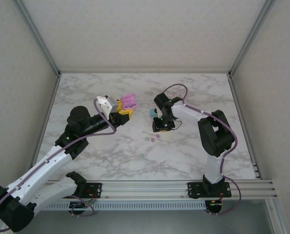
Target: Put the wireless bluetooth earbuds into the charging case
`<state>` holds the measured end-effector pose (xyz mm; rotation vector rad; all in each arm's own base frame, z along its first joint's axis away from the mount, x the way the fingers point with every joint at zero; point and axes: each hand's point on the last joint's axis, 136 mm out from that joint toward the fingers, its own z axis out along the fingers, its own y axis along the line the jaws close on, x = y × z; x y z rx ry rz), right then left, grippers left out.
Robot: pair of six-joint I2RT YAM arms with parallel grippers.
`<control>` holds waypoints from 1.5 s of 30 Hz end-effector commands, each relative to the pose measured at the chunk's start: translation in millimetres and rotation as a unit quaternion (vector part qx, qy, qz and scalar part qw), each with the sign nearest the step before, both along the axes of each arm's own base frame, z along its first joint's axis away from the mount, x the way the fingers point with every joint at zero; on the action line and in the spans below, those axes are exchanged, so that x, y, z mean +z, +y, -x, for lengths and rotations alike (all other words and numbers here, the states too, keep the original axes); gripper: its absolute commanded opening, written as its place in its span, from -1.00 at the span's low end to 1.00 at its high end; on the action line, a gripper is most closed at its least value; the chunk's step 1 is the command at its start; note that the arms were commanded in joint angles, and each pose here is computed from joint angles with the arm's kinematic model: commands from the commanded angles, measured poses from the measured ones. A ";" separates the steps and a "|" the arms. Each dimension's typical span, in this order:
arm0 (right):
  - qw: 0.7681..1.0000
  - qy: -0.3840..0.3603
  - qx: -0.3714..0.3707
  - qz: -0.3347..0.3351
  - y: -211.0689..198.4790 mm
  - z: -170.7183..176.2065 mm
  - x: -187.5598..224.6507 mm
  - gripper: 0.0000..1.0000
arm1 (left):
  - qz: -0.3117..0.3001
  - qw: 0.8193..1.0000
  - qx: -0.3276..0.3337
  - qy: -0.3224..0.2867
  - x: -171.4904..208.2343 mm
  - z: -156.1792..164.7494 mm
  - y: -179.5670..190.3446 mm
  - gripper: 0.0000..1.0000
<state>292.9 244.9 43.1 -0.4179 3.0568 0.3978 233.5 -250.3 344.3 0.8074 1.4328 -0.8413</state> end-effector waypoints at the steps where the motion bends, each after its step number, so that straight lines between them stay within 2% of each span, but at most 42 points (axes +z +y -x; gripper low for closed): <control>1: 1.000 0.025 0.012 0.001 4.7 12.0 -4.6 -0.28 | 0.001 1.000 0.003 -0.006 1.9 3.2 1.4 -0.52; 6: 1.000 0.022 0.000 0.020 -4.8 18.7 -0.2 -0.29 | 0.002 1.000 0.002 -0.003 1.2 2.2 0.2 -0.52; 10: 0.998 0.031 -0.041 -0.026 5.0 26.3 7.7 -0.18 | 0.004 1.000 0.004 -0.006 3.2 2.4 1.0 -0.52; 18: 0.989 0.026 -0.132 -0.064 20.1 29.9 10.6 -0.05 | 0.000 1.000 0.010 -0.009 3.6 1.9 3.0 -0.52; 36: 0.988 0.043 -0.148 -0.026 18.9 43.3 -11.3 -0.10 | -0.002 1.000 0.010 -0.006 1.5 2.6 3.3 -0.52; 45: 0.988 0.036 -0.152 -0.013 17.7 37.9 -20.5 -0.10 | -0.005 1.000 0.009 -0.004 -0.5 2.3 3.0 -0.52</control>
